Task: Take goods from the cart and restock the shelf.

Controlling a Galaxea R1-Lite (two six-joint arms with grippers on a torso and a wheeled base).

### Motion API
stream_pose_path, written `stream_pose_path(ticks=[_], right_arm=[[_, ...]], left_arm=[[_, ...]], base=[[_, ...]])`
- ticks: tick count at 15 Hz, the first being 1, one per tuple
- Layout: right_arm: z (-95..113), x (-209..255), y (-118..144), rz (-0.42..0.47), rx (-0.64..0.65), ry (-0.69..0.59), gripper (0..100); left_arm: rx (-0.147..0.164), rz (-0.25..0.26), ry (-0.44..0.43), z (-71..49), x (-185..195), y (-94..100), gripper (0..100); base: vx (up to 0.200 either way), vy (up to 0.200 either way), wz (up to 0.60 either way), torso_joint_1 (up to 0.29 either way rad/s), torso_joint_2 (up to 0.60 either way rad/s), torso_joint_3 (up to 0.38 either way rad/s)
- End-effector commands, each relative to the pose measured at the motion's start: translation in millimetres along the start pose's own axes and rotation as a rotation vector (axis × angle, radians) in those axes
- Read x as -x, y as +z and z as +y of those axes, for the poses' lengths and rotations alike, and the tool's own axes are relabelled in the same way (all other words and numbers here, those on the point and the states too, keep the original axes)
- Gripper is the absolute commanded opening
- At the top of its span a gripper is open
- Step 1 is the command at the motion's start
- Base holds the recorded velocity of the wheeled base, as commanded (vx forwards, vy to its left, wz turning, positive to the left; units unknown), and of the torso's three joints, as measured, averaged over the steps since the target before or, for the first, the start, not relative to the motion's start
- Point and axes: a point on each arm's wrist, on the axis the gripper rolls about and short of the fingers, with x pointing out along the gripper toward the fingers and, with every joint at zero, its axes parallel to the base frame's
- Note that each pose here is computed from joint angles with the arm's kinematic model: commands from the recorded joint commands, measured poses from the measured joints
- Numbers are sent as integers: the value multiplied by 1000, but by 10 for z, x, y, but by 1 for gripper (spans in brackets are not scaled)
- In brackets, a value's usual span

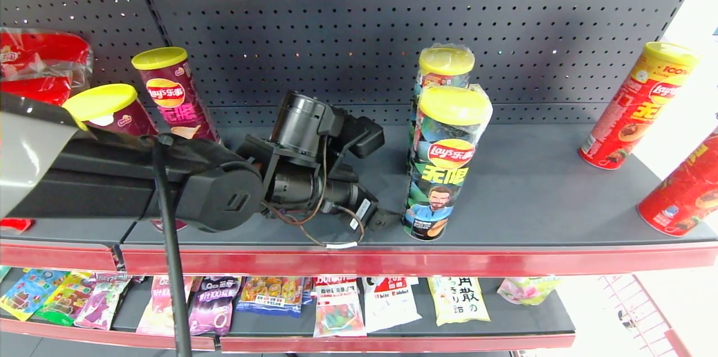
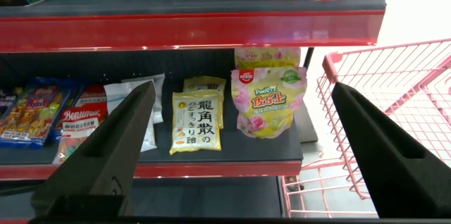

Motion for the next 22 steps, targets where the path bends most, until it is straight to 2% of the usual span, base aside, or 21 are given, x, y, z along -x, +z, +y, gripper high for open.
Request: stream_pose_path(ticks=[1, 4, 13, 16, 18, 20, 21, 22], right_arm=[[0, 0, 0, -1, 0, 0, 100], [0, 0, 0, -1, 0, 0, 100], [0, 0, 0, -1, 0, -1, 100], [0, 0, 0, -1, 0, -1, 100], [0, 0, 0, -1, 0, -1, 100], [0, 0, 0, -1, 0, -1, 100], [0, 0, 0, -1, 0, -1, 100], [0, 0, 0, -1, 0, -1, 100]], left_arm=[[-3, 3, -6, -23, -20, -2, 100], [-8, 2, -14, -56, -34, 6, 100], [-10, -10, -12, -43, -67, 47, 100], [-8, -14, -5, -47, 74, 38, 100], [15, -29, 38, 63, 429, -19, 100], [31, -56, 78, 110, 781, -68, 100], [36, -70, 93, 111, 951, -103, 100], [48, -96, 127, 32, 1448, -264, 100]], base=[[0, 0, 0, 0, 0, 0], [0, 0, 0, 0, 0, 0], [0, 0, 0, 0, 0, 0], [0, 0, 0, 0, 0, 0], [0, 0, 0, 0, 0, 0], [0, 0, 0, 0, 0, 0], [0, 0, 0, 0, 0, 0], [0, 0, 0, 0, 0, 0]])
